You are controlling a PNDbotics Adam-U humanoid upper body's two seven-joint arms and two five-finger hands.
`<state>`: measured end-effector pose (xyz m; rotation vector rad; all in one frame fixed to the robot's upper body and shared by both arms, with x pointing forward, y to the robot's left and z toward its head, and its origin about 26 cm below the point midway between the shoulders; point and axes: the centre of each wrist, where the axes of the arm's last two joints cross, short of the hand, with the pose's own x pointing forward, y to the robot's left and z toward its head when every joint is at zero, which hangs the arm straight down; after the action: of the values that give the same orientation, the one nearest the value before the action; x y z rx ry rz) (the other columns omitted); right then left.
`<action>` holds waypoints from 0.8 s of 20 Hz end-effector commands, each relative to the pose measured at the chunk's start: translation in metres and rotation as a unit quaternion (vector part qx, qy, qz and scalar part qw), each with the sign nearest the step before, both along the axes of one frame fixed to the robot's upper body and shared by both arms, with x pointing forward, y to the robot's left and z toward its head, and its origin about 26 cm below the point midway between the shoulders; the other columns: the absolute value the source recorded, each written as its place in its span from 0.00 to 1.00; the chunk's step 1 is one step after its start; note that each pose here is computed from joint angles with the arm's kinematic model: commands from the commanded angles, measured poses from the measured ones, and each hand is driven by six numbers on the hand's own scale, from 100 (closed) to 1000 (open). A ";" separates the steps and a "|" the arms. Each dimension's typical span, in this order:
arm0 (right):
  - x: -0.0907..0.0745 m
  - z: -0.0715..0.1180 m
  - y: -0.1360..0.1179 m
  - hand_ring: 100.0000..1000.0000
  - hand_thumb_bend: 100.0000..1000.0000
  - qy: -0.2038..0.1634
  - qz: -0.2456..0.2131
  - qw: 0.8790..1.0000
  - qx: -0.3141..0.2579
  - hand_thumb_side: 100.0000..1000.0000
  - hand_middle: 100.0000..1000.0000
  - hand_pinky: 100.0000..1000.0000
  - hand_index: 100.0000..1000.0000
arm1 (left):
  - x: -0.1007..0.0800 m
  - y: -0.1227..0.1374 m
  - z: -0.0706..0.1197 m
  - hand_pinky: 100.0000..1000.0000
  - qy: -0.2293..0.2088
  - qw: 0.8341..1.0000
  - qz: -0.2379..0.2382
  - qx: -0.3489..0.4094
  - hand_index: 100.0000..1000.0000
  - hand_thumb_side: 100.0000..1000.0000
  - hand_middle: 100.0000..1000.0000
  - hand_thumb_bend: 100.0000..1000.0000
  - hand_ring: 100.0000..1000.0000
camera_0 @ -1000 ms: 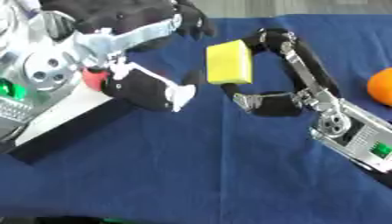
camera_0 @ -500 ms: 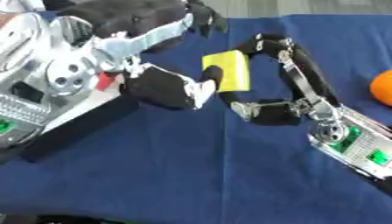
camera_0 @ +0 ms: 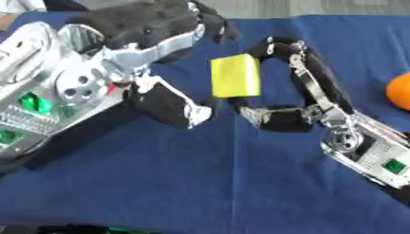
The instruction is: Pick up the objects with one hand, pass them to the other hand, and then place them into the box on the other side of the table.
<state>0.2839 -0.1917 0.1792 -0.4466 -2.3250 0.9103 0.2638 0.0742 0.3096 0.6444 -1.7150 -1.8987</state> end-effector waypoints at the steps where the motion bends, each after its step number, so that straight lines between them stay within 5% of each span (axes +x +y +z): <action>1: 0.001 0.010 -0.001 0.55 0.12 -0.026 -0.001 1.000 0.001 0.00 0.46 0.65 0.52 | -0.002 0.001 0.006 1.00 0.024 0.999 0.027 0.020 0.92 0.22 0.77 0.27 0.87; 16: 0.001 0.012 0.004 0.54 0.12 -0.042 -0.010 0.999 0.007 0.00 0.46 0.64 0.52 | -0.005 -0.005 0.001 1.00 -0.011 0.998 0.059 0.020 0.93 0.25 0.78 0.34 0.87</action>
<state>0.2851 -0.1881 0.1835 -0.4955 -2.3678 0.8837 0.2612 0.0685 0.3055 0.7755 -1.7364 -1.9015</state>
